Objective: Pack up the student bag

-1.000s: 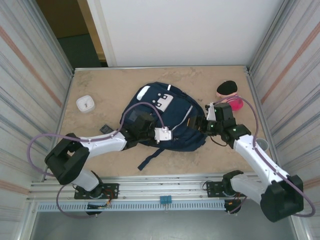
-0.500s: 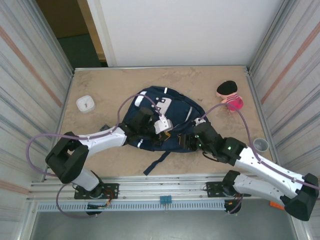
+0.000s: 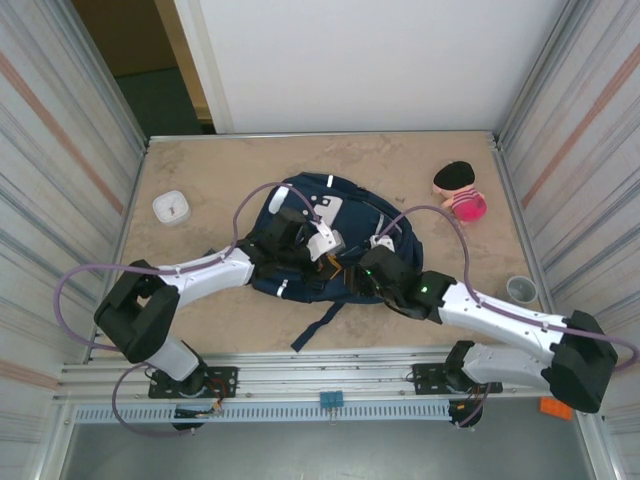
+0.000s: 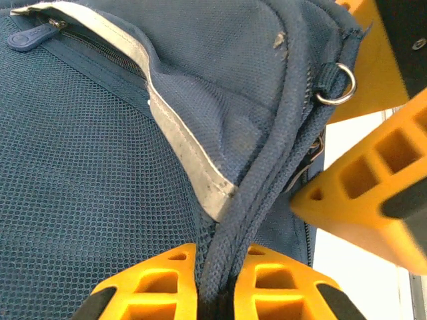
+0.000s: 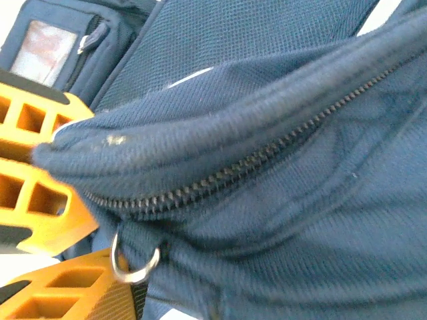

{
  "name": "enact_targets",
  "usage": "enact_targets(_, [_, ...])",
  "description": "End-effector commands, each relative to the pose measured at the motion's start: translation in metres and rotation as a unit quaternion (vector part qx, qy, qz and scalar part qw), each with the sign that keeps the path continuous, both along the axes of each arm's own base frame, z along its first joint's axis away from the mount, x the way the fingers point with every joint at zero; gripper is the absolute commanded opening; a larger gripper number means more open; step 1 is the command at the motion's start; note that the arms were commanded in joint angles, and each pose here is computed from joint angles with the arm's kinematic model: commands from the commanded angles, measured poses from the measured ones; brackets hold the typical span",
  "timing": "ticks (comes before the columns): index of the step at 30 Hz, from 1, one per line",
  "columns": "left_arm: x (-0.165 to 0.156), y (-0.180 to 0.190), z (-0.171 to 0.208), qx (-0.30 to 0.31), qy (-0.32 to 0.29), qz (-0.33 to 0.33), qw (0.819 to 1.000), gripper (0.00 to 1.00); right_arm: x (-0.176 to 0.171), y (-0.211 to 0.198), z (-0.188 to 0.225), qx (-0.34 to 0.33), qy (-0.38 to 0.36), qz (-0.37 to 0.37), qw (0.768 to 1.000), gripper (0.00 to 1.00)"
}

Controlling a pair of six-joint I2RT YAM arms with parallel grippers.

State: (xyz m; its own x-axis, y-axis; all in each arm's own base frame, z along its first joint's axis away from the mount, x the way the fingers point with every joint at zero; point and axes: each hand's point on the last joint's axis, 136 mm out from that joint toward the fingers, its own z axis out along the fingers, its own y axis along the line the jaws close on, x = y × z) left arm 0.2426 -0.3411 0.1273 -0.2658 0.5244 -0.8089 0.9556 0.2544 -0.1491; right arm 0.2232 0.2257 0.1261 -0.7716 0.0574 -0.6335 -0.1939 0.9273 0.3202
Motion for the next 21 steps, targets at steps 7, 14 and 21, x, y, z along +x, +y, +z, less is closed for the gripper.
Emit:
enact_targets(7, [-0.006,-0.005,0.022,-0.026,0.016,-0.010,0.999,0.00,0.027,-0.023,0.013,-0.098,-0.032,-0.084,0.991,0.13])
enact_targets(14, [0.008,0.016,-0.001,0.037,-0.005,0.029,0.999,0.00,0.012,-0.074,0.019,-0.138,-0.003,-0.111,0.984,0.00])
enact_targets(21, [0.009,0.026,-0.008,0.063,-0.024,0.027,0.997,0.00,0.010,-0.111,0.011,-0.105,0.064,-0.098,0.988,0.00])
